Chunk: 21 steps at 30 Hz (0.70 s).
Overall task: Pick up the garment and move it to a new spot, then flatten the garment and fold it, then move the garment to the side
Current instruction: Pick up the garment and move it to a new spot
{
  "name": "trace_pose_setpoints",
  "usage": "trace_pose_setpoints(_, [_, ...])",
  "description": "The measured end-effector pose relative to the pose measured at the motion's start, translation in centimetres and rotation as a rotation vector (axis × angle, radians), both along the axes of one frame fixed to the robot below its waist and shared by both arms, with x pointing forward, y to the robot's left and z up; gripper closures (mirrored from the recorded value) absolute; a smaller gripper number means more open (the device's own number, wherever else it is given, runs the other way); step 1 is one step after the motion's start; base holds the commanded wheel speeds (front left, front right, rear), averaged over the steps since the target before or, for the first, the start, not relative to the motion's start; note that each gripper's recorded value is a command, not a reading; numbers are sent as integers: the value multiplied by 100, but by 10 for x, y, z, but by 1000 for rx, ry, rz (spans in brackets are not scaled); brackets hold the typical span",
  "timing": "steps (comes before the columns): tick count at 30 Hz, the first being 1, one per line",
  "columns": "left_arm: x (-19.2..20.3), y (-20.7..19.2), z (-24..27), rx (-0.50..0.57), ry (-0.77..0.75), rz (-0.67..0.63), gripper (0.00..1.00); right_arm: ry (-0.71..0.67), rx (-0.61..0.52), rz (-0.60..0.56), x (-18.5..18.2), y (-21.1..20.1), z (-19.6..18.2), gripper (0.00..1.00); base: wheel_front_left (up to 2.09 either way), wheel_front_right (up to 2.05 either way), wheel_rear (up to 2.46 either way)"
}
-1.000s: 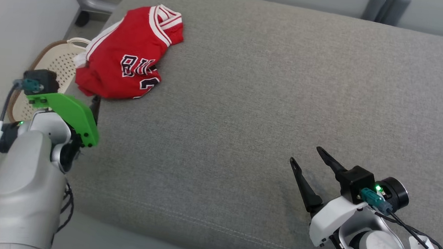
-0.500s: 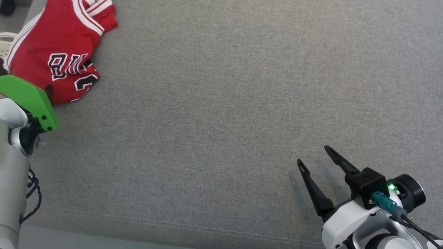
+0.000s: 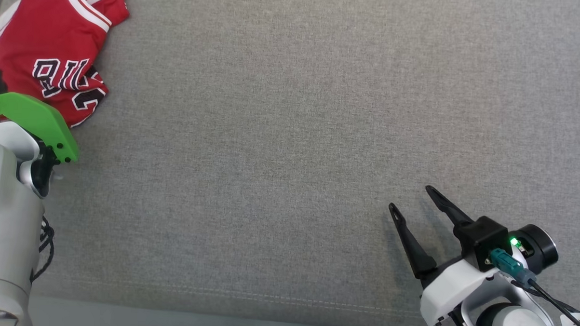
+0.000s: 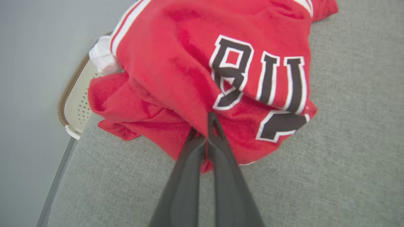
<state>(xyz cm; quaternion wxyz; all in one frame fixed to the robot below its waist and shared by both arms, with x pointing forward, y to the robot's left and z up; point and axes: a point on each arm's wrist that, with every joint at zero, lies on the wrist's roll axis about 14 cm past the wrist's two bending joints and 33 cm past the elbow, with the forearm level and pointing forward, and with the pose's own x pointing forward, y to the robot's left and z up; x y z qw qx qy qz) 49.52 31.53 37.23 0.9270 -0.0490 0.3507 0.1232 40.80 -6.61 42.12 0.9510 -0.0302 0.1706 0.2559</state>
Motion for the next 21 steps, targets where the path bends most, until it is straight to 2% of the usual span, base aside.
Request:
trace_pose_setpoints(6, [22,-4,44,28,-157,-43,100,-42,55,-4,0,10,14,0,0,0,0])
trace_pose_setpoints(12, [49,-31,101,99,-326,-173,100,-75,91,-24,-4,13,25,0,0,0,0])
trace_pose_setpoints(21, [81,-125,207,102,-581,-416,100,-125,123,-86,-18,2,41,0,0,0,0])
